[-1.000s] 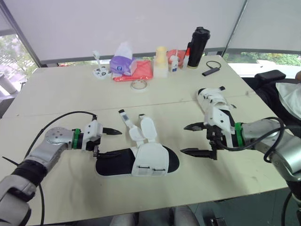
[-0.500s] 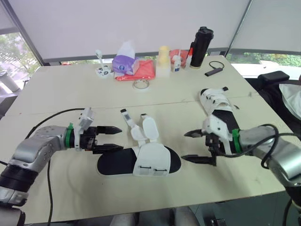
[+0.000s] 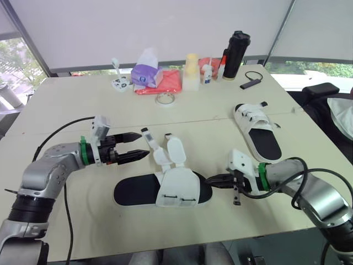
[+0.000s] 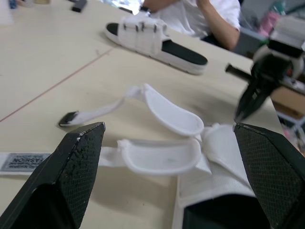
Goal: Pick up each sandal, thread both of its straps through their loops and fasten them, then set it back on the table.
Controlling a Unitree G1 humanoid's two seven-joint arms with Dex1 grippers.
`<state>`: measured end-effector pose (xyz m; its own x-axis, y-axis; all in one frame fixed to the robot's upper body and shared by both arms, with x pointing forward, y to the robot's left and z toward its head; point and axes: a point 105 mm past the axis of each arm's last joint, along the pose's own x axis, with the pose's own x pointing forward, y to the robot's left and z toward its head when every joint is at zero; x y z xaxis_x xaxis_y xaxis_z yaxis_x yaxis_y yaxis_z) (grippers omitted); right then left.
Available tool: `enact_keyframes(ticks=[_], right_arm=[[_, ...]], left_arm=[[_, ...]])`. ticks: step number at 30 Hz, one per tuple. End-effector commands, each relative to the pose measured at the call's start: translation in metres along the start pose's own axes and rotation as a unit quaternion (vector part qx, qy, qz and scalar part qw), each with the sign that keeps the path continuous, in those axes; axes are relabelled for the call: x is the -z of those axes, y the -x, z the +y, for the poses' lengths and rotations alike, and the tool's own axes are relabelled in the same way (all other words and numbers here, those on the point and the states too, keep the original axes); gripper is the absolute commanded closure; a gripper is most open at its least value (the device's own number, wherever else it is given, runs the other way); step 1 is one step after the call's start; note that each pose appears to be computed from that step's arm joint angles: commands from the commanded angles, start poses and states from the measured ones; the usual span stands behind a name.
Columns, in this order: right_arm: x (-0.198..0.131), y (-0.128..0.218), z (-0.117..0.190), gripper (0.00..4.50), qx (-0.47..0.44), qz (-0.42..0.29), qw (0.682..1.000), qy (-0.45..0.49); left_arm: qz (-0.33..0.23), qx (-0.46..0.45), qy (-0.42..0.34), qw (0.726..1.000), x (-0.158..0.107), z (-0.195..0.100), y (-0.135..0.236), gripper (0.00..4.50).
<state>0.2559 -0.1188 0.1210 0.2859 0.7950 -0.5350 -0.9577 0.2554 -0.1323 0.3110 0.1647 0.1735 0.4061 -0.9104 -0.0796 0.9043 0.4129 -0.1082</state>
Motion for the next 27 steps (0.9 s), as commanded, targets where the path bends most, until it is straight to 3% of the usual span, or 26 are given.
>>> enact_keyframes(ticks=[1,5,14,19,27], right_arm=[[-0.003,-0.008,0.006,4.46,-0.003,-0.008,1.0,0.01],[0.0,-0.016,0.007,4.46,-0.005,-0.009,1.0,0.003],[0.016,-0.028,0.007,4.46,-0.002,0.01,1.0,-0.001],[0.022,-0.032,0.011,4.46,-0.009,0.021,1.0,0.005],[0.021,-0.033,0.01,4.46,-0.005,0.022,1.0,0.013]], left_arm=[[-0.015,-0.017,0.023,0.999,-0.003,0.002,0.003,0.0],[-0.036,-0.039,0.084,0.995,0.0,0.012,0.002,0.0],[0.007,-0.006,0.184,0.983,0.034,0.004,-0.008,0.0],[0.011,-0.022,0.265,0.964,0.054,0.013,-0.02,0.0],[-0.027,-0.026,0.389,0.921,0.062,0.019,-0.043,0.0]])
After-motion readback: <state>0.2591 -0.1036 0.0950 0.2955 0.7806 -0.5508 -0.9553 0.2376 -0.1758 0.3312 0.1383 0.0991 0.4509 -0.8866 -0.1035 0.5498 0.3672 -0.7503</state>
